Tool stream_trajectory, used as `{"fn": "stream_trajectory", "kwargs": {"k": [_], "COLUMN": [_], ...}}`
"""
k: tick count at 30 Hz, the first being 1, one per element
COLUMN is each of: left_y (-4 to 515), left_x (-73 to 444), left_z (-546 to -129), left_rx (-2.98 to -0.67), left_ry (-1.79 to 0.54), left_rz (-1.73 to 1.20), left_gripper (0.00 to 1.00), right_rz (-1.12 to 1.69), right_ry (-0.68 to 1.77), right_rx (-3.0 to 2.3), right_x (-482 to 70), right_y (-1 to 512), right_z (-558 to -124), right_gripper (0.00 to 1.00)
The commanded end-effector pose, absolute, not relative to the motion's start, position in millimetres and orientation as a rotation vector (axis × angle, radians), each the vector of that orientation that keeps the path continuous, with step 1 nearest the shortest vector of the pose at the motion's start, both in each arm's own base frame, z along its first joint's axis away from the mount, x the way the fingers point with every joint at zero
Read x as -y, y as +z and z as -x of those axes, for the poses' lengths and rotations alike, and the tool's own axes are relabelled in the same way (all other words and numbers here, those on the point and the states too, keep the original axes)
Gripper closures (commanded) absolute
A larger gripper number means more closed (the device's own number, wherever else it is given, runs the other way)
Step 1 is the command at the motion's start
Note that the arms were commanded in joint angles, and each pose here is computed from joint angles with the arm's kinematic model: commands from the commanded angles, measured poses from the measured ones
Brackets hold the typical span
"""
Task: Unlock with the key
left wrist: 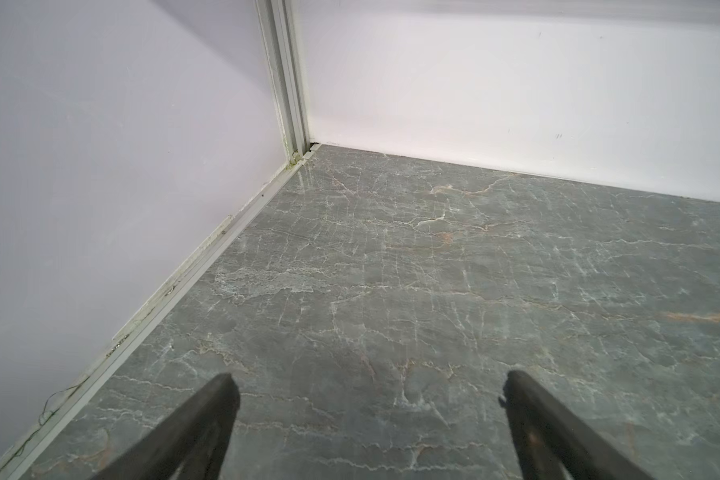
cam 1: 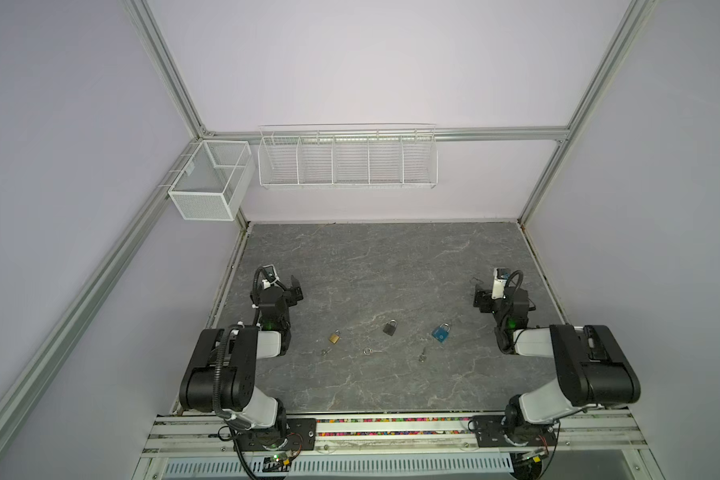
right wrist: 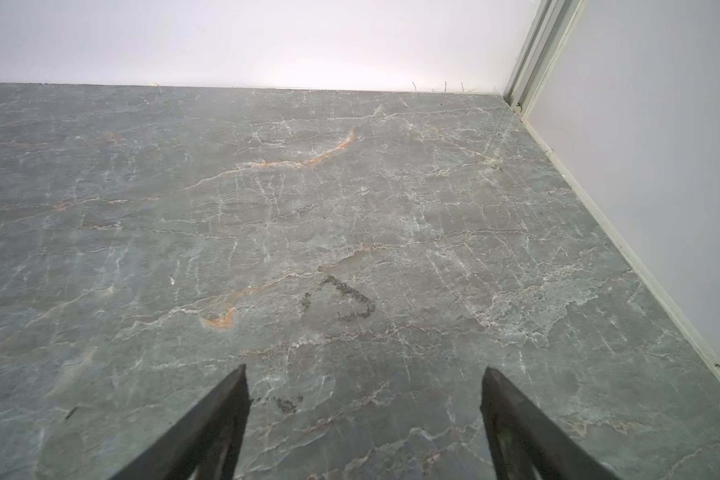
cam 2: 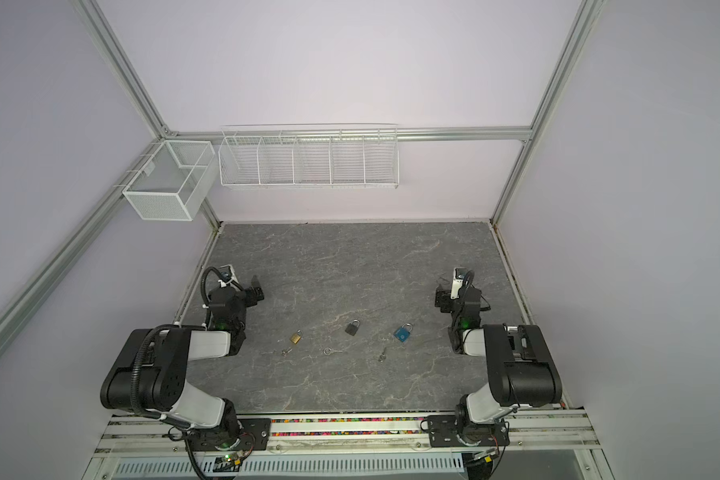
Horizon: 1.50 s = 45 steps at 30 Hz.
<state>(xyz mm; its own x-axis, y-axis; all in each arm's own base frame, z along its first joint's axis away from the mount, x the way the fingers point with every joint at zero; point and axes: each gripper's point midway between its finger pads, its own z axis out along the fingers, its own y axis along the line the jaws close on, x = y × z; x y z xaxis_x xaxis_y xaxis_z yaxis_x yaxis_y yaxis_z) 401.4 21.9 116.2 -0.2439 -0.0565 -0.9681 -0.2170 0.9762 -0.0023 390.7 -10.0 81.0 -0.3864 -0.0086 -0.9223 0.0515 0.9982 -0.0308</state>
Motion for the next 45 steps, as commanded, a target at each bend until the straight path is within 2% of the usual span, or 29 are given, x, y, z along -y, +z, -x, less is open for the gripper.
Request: {"fn": "stream_trajectory", "kwargs": {"k": [1,34,45], "left_y": [118,118,153], "left_x": [-22,-22,-24], "left_z": [-402,-400,-385], "left_rx": [-1.802,-1.8,-1.737], "left_ry": [0.156,0.159,0.153], "left_rz": [0.185,0.185,0.201], "left_gripper": [0.01,0.01,0.01], "right_rz": [0.002,0.002,-0.072], "right_ry": [-0.061,-0.062,-0.097], "right_rx": [-1.931,-1.926,-1.935], "right_x": [6,6,17], "right_y": [92,93,138], "right_z": [-395,-395,-390], "right_gripper": [0.12,0.12,0.12]}}
